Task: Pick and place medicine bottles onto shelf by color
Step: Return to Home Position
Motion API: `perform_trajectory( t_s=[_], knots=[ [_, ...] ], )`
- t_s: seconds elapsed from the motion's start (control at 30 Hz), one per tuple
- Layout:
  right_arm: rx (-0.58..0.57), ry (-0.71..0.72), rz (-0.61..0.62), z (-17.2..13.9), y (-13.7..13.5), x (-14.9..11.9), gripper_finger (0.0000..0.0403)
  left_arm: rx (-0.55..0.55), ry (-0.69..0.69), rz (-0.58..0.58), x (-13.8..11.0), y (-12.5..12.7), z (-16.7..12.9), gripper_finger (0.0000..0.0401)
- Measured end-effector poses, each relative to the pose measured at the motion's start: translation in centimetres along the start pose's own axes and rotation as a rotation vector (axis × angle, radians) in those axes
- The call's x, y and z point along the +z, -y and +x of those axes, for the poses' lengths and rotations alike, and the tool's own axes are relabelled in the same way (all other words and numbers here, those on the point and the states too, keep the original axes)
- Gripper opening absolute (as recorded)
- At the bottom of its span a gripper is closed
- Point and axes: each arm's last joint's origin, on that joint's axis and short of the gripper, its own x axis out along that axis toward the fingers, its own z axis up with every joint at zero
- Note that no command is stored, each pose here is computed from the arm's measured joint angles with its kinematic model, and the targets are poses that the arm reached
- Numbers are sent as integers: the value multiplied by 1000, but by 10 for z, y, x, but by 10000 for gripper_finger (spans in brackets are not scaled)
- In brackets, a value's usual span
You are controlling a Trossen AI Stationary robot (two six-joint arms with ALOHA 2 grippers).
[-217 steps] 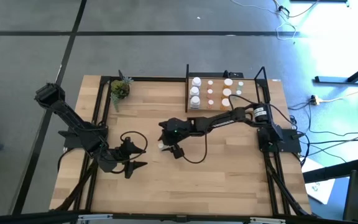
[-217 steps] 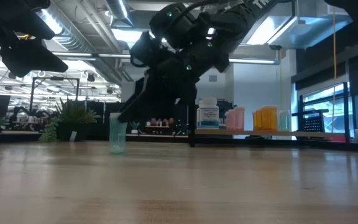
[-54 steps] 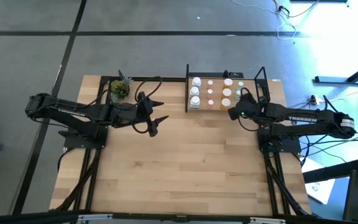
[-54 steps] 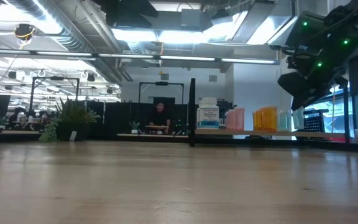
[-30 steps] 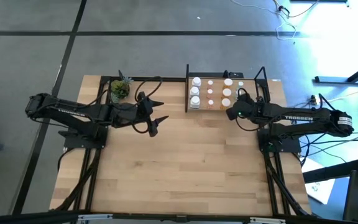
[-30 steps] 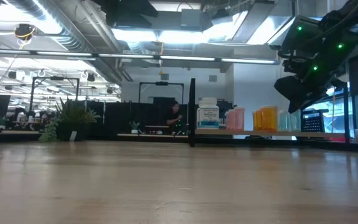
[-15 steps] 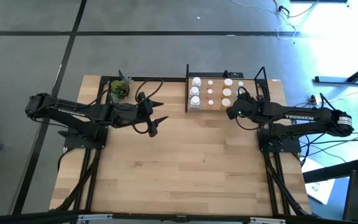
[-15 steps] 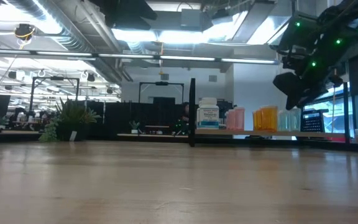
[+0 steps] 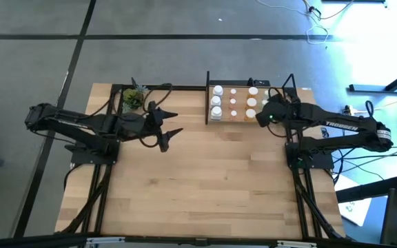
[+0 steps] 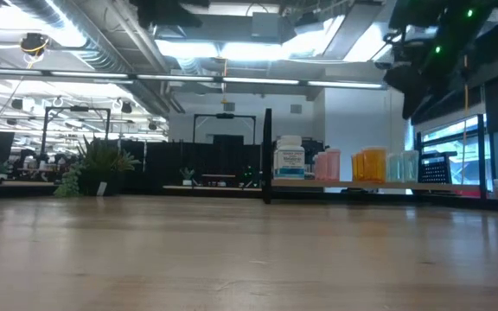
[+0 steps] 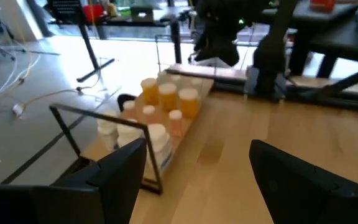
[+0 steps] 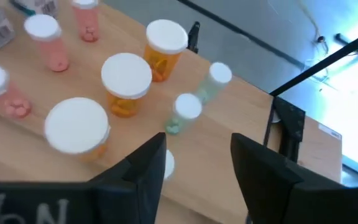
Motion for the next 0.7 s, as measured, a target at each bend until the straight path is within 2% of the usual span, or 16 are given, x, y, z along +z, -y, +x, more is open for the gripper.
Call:
perform_trajectory(
  t_s=[0.17, 0.3, 0.47, 0.7],
  knots=[
    [117, -30, -23, -25, 7, 14, 141, -43, 49, -18, 7, 2, -15, 279],
    [264, -3, -54, -49, 10, 26, 82, -70, 69, -23, 9, 5, -22, 279],
    [409, 65, -92, -78, 14, 42, 9, -90, 105, -94, 13, 7, -23, 279],
    [543, 148, -98, -111, 20, 56, 13, -108, 154, -155, 19, 8, -24, 279]
  ],
)
